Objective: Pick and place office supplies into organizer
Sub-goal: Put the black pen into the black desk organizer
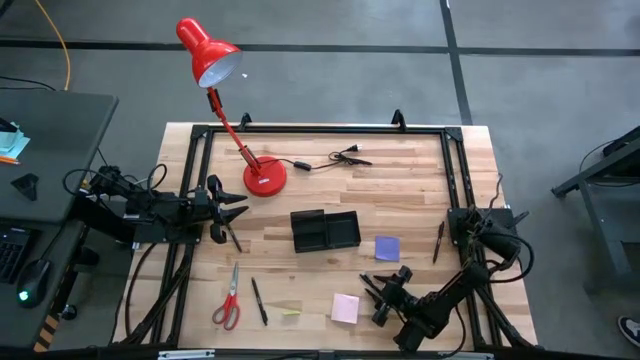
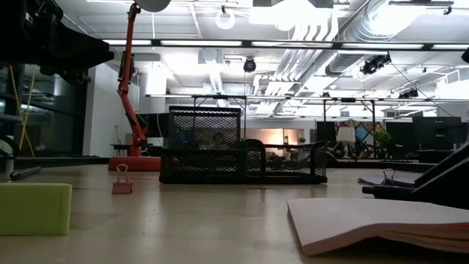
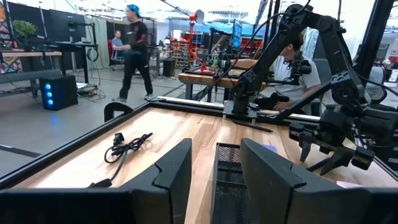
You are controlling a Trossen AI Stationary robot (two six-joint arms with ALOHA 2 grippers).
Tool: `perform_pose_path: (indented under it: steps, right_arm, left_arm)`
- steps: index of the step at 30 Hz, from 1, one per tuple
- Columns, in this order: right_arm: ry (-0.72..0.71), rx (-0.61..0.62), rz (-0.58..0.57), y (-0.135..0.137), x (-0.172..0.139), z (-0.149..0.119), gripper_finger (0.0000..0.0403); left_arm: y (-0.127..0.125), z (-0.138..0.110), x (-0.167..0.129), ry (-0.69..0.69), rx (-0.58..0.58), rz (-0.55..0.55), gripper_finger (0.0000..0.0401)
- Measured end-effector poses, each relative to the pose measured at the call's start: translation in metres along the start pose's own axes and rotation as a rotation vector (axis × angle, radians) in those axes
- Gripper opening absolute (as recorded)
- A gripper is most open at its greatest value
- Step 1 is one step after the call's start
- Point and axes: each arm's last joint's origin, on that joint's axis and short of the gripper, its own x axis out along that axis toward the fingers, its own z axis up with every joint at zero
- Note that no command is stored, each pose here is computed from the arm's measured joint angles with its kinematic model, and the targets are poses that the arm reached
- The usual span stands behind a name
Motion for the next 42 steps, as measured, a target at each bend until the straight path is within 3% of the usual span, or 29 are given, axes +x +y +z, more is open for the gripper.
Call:
perform_pose_path:
  steps: [8, 20, 26, 33, 42]
  right_arm:
    - [0.011, 0.032, 0.019, -0.002, 0.003, -0.002, 0.0189]
    - [0.009, 0.041, 0.037, 0.0, 0.002, -0.003, 0.0015]
    - [-0.017, 0.066, 0.06, 0.003, 0.0, -0.005, 0.0035]
    - [-0.058, 0.045, 0.124, 0.016, 0.002, 0.001, 0.0009]
    - [-0.118, -0.013, 0.158, 0.028, 0.019, 0.021, 0.0018]
  left_arm:
    - [0.0, 0.0, 0.0, 0.0, 0.0, 0.0, 0.0127]
    - [0.0, 0.0, 0.0, 0.0, 0.0, 0.0, 0.0127]
    - [0.0, 0.0, 0.0, 0.001, 0.0, 0.0, 0.0127]
    - [0.0, 0.0, 0.0, 0.0, 0.0, 0.0, 0.0127]
    - [0.0, 0.0, 0.0, 0.0, 0.0, 0.0, 0.0127]
